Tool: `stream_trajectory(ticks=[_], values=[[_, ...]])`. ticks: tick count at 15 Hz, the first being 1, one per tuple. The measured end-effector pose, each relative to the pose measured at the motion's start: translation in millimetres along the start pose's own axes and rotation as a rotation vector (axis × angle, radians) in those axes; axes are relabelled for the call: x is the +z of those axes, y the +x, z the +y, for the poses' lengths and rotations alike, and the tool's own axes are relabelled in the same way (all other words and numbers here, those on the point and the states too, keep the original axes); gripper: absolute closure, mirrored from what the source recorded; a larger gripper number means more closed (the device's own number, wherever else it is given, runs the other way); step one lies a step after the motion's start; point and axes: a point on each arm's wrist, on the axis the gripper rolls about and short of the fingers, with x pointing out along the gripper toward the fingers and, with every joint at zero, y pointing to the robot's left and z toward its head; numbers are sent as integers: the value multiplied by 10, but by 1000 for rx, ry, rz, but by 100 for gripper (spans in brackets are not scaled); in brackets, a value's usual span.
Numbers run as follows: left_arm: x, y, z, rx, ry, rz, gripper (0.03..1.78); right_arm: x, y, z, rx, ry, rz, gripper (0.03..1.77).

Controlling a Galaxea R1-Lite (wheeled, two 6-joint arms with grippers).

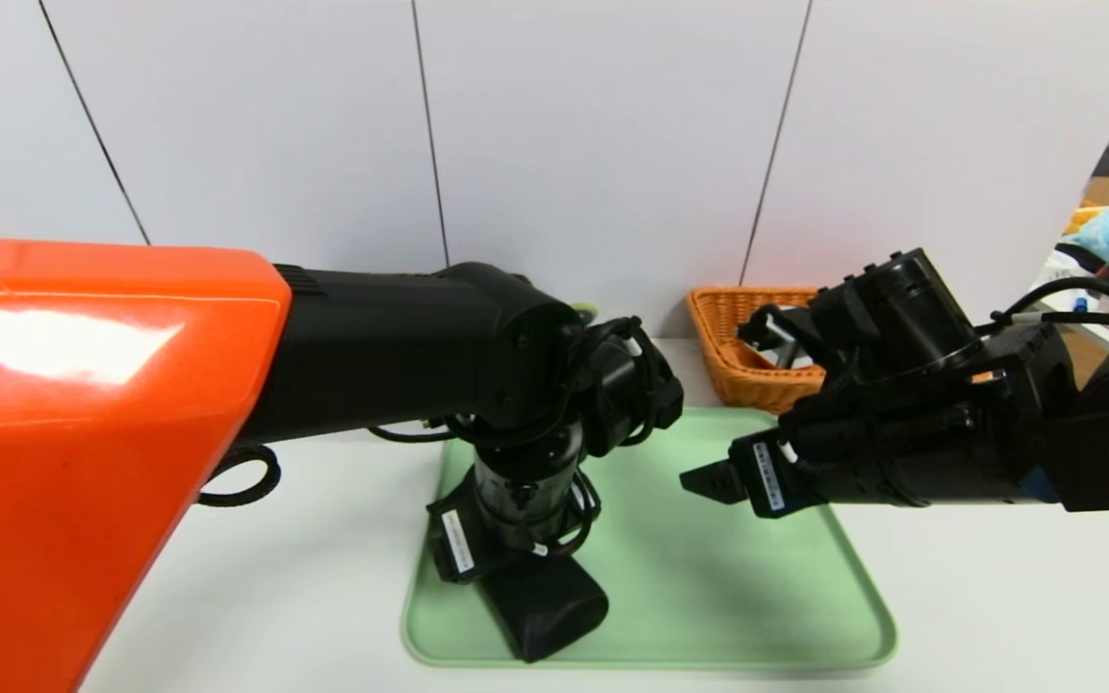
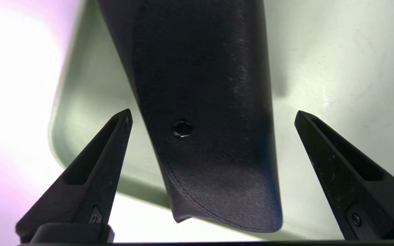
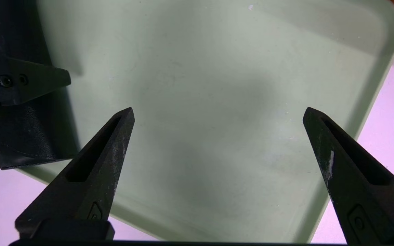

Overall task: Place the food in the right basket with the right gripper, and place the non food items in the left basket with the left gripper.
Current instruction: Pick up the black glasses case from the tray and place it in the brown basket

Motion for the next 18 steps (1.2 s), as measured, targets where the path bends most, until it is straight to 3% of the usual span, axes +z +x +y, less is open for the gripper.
stream_trajectory(ticks=[18], values=[[-4,160,-30,33,1,13,12,-10,12,-1,-2,1,8,10]])
